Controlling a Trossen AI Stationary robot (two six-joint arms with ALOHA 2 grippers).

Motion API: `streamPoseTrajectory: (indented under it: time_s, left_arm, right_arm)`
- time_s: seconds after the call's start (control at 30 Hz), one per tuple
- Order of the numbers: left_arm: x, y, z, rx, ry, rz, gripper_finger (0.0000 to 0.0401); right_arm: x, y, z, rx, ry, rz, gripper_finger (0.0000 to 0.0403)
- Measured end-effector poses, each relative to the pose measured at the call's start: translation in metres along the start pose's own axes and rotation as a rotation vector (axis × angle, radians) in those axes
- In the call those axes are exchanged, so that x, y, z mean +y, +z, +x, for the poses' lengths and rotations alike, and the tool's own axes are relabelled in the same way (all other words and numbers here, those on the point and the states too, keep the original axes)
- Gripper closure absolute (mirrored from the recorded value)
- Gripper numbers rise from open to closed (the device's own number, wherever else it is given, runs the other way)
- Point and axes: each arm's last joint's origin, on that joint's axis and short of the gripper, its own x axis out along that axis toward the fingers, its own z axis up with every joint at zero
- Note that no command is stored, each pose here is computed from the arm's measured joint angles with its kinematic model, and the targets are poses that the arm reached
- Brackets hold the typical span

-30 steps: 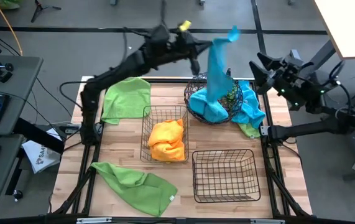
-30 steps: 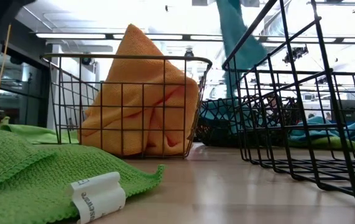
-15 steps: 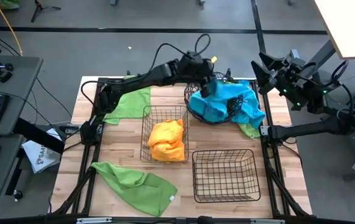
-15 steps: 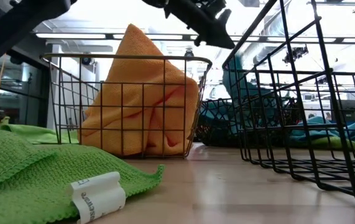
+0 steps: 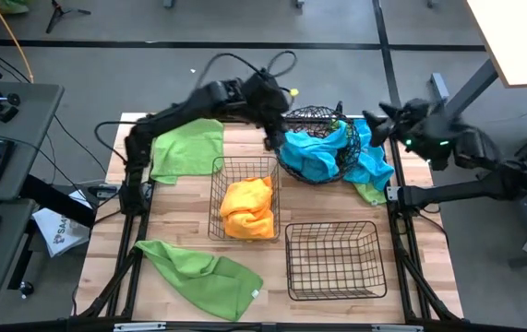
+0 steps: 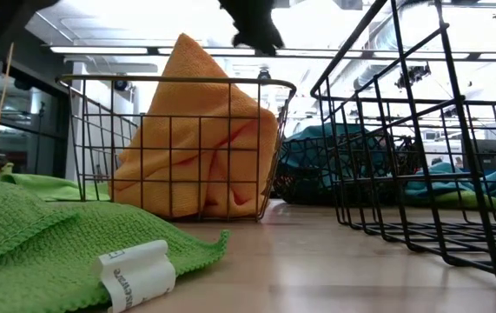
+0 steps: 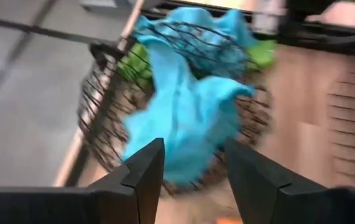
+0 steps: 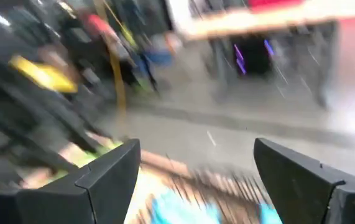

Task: Sort microfiber towel by color & place in baskets
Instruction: Put the blue microfiber towel into the top right black metal basket

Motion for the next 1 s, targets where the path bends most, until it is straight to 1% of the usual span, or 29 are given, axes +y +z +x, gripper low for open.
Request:
streamPoseTrajectory:
  time_s: [0.07, 0.1, 0.17, 0.23, 0.27, 0.33, 0.4, 0.53, 0.67, 0.83, 0.93, 1.0]
  left_arm:
    - [0.004, -0.002, -0.023, -0.003, -0.014, -0.043, 0.0243]
    - [0.006, -0.003, -0.035, -0.020, -0.008, -0.057, 0.0243]
    - [0.008, -0.007, -0.056, -0.054, 0.008, -0.069, 0.0243]
    - [0.009, -0.010, -0.075, -0.115, 0.020, -0.071, 0.0243]
    - [0.008, -0.014, -0.084, -0.145, 0.025, -0.079, 0.0243]
    - [0.007, -0.021, -0.099, -0.211, 0.034, -0.094, 0.0243]
    - [0.007, -0.032, -0.110, -0.275, 0.059, -0.113, 0.0243]
    - [0.005, -0.058, -0.124, -0.398, 0.119, -0.167, 0.0243]
    - [0.001, -0.082, -0.132, -0.468, 0.113, -0.223, 0.0242]
    - [-0.002, -0.099, -0.142, -0.492, 0.104, -0.273, 0.0243]
    - [-0.003, -0.103, -0.150, -0.504, 0.099, -0.282, 0.0243]
    - [-0.004, -0.104, -0.154, -0.515, 0.096, -0.288, 0.0243]
  right_arm:
    - [-0.009, -0.016, 0.003, 0.123, -0.102, 0.047, 0.0094]
    - [-0.014, -0.024, 0.004, 0.184, -0.173, 0.077, 0.0094]
    - [-0.027, -0.039, 0.004, 0.285, -0.351, 0.129, 0.0094]
    - [-0.040, -0.054, 0.002, 0.338, -0.523, 0.166, 0.0094]
    - [-0.045, -0.060, 0.003, 0.352, -0.582, 0.184, 0.0094]
    - [-0.052, -0.074, 0.006, 0.377, -0.651, 0.230, 0.0094]
    - [-0.057, -0.089, 0.011, 0.421, -0.673, 0.286, 0.0094]
    - [-0.066, -0.119, 0.029, 0.509, -0.651, 0.364, 0.0094]
    - [-0.077, -0.137, 0.054, 0.554, -0.608, 0.424, 0.0094]
    - [-0.101, -0.129, 0.081, 0.522, -0.599, 0.463, 0.0094]
    - [-0.123, -0.124, 0.087, 0.516, -0.704, 0.476, 0.0094]
    - [-0.136, -0.125, 0.091, 0.545, -0.754, 0.501, 0.0094]
